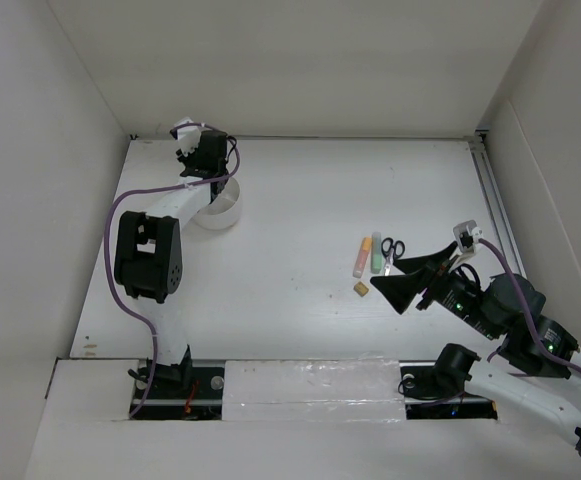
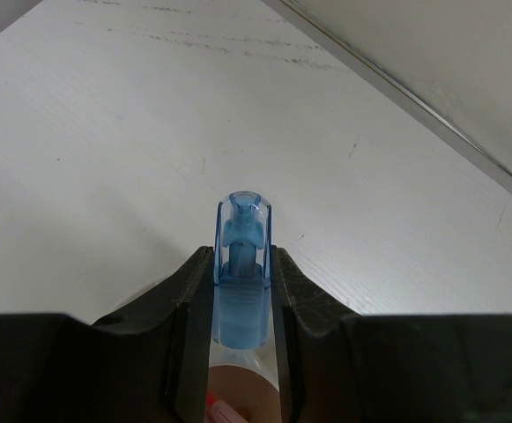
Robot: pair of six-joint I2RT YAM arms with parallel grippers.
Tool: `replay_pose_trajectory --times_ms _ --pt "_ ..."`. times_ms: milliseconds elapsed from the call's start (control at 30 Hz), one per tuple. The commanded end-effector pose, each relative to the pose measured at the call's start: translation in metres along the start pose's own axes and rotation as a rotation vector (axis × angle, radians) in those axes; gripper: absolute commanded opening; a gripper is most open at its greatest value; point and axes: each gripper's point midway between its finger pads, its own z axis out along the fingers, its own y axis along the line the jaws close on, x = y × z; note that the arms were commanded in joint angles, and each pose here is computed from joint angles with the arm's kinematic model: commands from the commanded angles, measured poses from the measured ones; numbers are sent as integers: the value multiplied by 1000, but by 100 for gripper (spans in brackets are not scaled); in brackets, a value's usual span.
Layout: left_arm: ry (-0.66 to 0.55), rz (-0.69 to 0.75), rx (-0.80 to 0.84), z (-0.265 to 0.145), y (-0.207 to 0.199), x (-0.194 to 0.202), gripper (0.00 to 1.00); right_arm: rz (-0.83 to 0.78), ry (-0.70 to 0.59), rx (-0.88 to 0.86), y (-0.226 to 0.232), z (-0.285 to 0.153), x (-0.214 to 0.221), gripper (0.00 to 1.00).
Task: Sort the stationery into containers
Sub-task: Place the stationery in the storage box.
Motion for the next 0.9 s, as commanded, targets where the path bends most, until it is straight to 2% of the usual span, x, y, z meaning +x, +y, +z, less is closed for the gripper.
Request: replay_pose_trajectory --times_ms 0,867 --pt "-80 -54 19 -16 0 -37 1 10 -23 -37 8 2 -5 98" --pt "-110 -54 35 -16 2 -37 0 12 -39 -46 9 -2 -8 98"
